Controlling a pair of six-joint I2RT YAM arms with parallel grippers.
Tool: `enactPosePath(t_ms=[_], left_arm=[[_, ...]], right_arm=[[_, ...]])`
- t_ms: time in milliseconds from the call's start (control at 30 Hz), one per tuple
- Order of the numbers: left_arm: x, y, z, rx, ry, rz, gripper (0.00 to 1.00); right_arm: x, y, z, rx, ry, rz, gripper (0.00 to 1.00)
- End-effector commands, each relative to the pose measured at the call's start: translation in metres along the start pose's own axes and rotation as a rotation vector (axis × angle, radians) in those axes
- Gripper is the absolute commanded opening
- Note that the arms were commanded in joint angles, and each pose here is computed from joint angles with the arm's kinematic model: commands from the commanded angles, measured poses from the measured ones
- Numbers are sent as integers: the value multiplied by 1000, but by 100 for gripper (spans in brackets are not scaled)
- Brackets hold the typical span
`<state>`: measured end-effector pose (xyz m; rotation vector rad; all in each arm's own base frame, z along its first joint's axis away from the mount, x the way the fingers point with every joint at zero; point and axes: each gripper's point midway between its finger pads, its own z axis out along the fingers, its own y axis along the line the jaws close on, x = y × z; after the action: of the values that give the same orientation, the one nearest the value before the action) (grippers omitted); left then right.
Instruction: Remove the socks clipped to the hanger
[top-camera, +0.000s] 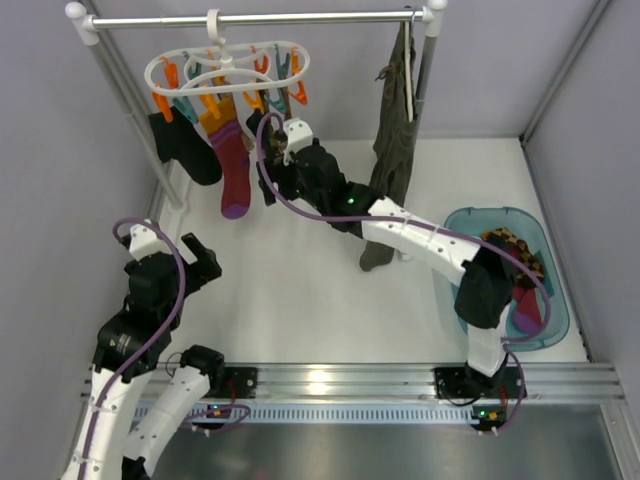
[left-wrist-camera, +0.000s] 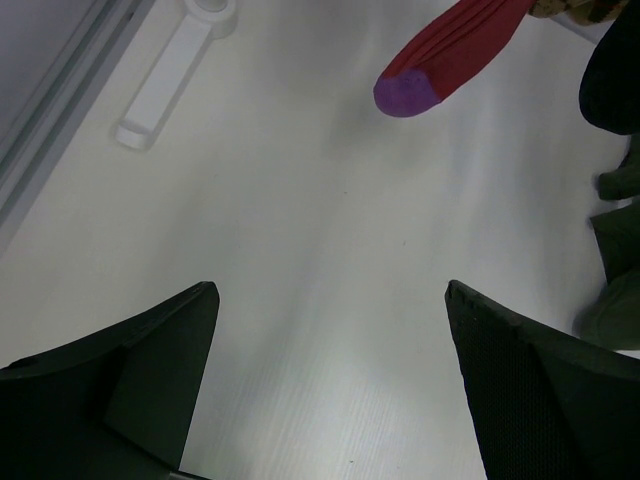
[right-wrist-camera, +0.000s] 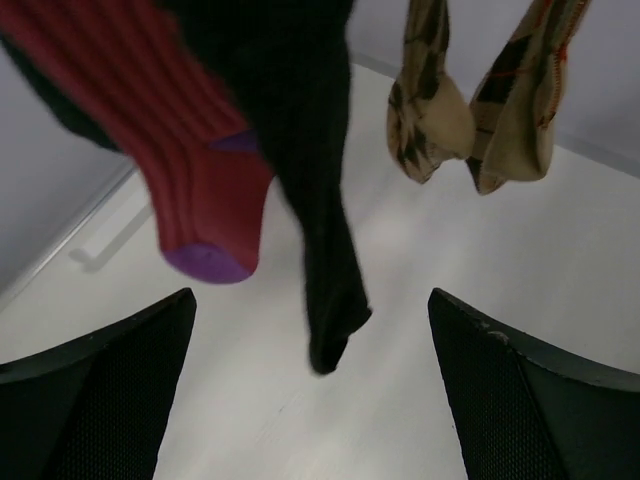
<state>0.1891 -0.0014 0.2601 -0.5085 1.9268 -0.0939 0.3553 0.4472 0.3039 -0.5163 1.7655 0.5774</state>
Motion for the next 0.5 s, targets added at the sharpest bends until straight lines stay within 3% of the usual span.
enactPosePath(t_ms=[0, 100, 133, 200, 233, 300, 333, 467], left_arm=[[-9, -10, 2, 35, -37, -29, 99], [-11, -16, 2, 61, -19, 3, 99], [-13, -23, 1, 87, -7, 17, 99], [-19, -31, -1, 115, -1, 25, 99], [-30, -38, -7, 145, -16, 21, 99], [-40, -51, -11, 187, -13, 25, 99], [-58, -58, -21, 218, -46, 21, 99], [-99, -95, -36, 333, -65, 29, 99]], right_arm=[[-22, -15, 29, 18, -64, 5, 94], [-17, -19, 52, 18, -69, -4, 86], [-17, -19, 59, 15, -80, -16, 73], [-14, -17, 63, 8, -87, -14, 57], [-5, -18, 65, 6, -78, -14, 39], [-15, -13, 60, -15, -129, 3, 26], [-2, -12, 60, -20, -114, -3, 13], [-14, 1, 40, -31, -173, 8, 4]])
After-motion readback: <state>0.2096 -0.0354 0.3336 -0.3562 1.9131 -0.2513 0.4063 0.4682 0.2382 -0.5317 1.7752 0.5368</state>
